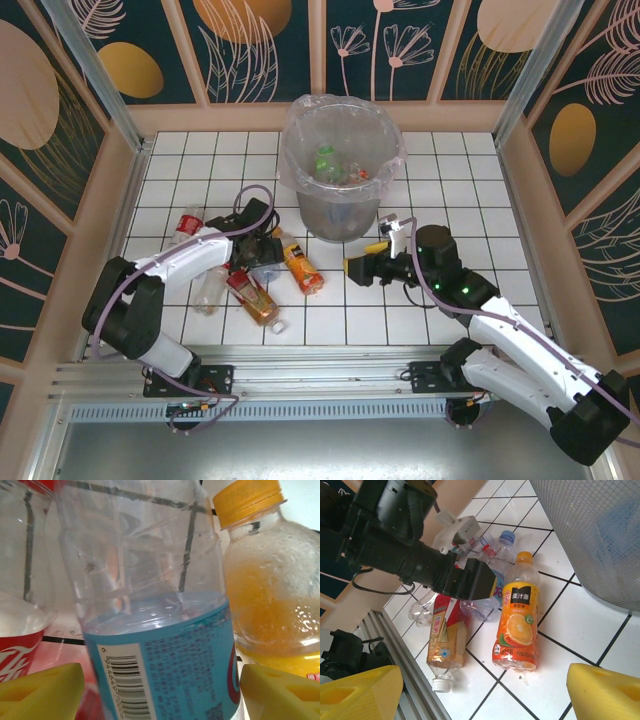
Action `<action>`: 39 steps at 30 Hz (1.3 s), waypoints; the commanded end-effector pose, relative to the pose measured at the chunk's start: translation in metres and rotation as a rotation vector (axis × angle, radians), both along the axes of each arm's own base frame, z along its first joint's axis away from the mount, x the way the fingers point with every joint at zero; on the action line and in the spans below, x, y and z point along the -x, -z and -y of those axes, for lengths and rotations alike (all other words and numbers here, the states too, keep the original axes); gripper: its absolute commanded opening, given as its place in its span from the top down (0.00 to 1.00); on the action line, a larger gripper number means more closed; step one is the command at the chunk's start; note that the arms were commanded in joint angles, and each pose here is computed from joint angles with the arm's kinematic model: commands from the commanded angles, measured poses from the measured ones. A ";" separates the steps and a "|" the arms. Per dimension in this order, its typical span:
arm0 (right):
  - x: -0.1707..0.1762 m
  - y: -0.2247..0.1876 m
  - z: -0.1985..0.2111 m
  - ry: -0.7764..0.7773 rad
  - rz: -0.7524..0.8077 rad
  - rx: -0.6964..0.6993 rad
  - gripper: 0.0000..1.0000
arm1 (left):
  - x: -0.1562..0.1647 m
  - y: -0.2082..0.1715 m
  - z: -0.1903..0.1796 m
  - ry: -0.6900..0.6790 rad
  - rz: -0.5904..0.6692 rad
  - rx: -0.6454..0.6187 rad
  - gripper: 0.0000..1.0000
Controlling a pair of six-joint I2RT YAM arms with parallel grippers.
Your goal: Put the plastic bottles in the bin
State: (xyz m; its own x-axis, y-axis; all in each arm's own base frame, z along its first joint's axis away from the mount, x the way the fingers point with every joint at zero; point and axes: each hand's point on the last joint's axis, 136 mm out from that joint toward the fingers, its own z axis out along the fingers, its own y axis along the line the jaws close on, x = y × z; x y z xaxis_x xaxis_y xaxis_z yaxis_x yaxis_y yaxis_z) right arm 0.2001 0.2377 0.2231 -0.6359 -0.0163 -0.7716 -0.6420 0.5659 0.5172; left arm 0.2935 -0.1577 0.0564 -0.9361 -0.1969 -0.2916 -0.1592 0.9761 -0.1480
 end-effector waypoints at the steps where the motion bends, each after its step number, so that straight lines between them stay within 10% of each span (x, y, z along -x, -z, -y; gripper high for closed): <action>1: 0.000 -0.001 0.000 0.010 0.014 -0.014 0.14 | -0.004 0.008 0.003 0.018 -0.004 0.013 0.21; 18: 0.001 -0.005 0.008 0.045 0.045 -0.025 0.13 | -0.028 -0.035 -0.003 0.002 0.129 -0.004 0.34; 39: 0.047 -0.095 0.047 0.054 0.350 -0.238 0.01 | -0.057 -0.242 -0.014 0.082 0.502 -0.052 0.32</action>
State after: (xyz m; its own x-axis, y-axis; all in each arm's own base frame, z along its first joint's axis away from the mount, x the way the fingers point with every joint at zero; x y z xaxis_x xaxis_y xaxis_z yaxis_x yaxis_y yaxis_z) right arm 0.1521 0.1956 0.3138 -0.3537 0.1981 -0.9141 -0.7807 0.4756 0.4052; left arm 0.3495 -0.1492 0.2776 -0.6990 -0.1513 -0.6990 -0.0276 0.9823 -0.1850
